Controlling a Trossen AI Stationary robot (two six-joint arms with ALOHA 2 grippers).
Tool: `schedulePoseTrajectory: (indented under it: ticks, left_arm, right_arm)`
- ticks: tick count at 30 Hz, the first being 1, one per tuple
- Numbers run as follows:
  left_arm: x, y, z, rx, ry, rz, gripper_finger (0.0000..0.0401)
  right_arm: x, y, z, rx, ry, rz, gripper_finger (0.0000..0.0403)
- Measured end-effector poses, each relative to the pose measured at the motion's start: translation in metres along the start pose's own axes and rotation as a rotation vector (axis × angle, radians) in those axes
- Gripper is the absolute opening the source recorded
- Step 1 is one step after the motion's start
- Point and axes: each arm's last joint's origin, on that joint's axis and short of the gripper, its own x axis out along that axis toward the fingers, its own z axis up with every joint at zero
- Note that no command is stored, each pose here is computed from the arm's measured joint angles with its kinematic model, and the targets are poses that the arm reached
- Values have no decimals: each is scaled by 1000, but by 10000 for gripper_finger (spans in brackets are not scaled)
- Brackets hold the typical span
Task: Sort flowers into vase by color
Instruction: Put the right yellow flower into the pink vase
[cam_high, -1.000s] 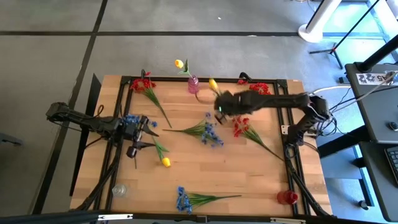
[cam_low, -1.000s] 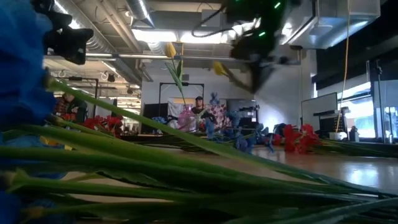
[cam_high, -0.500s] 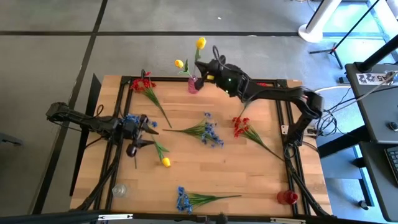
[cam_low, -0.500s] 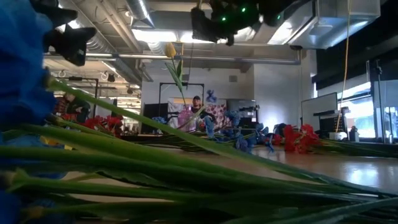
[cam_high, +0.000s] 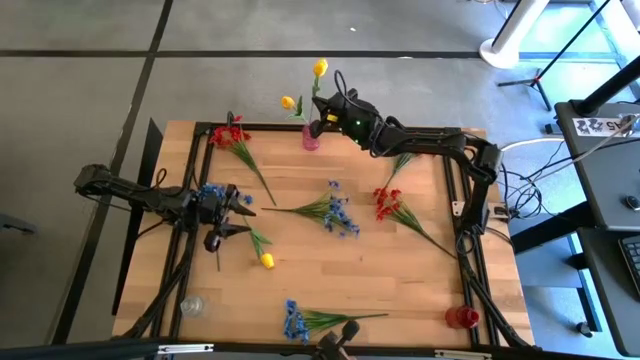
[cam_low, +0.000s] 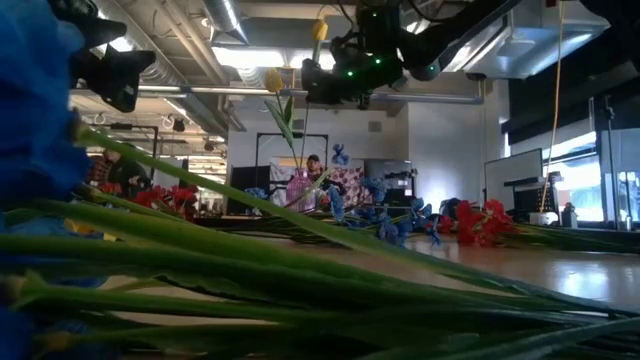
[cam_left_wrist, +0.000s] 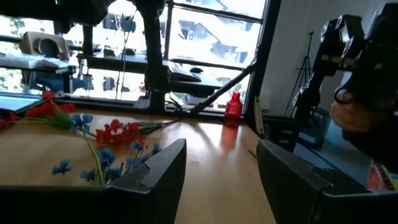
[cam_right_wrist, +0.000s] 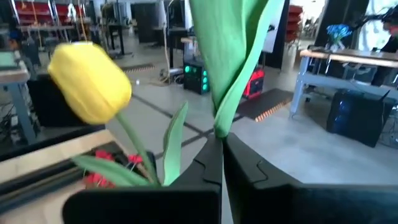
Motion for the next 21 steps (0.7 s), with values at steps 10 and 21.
schedulePoseTrajectory:
  ticks: [10, 21]
  left_arm:
    - [3, -2, 31, 87, 214, 132, 192]
    - [38, -3, 7, 105, 549, 186, 192]
  right_arm:
    - [-2, 1, -19, 31, 191, 42, 55]
    - [-25, -3, 4, 5, 290, 104, 223]
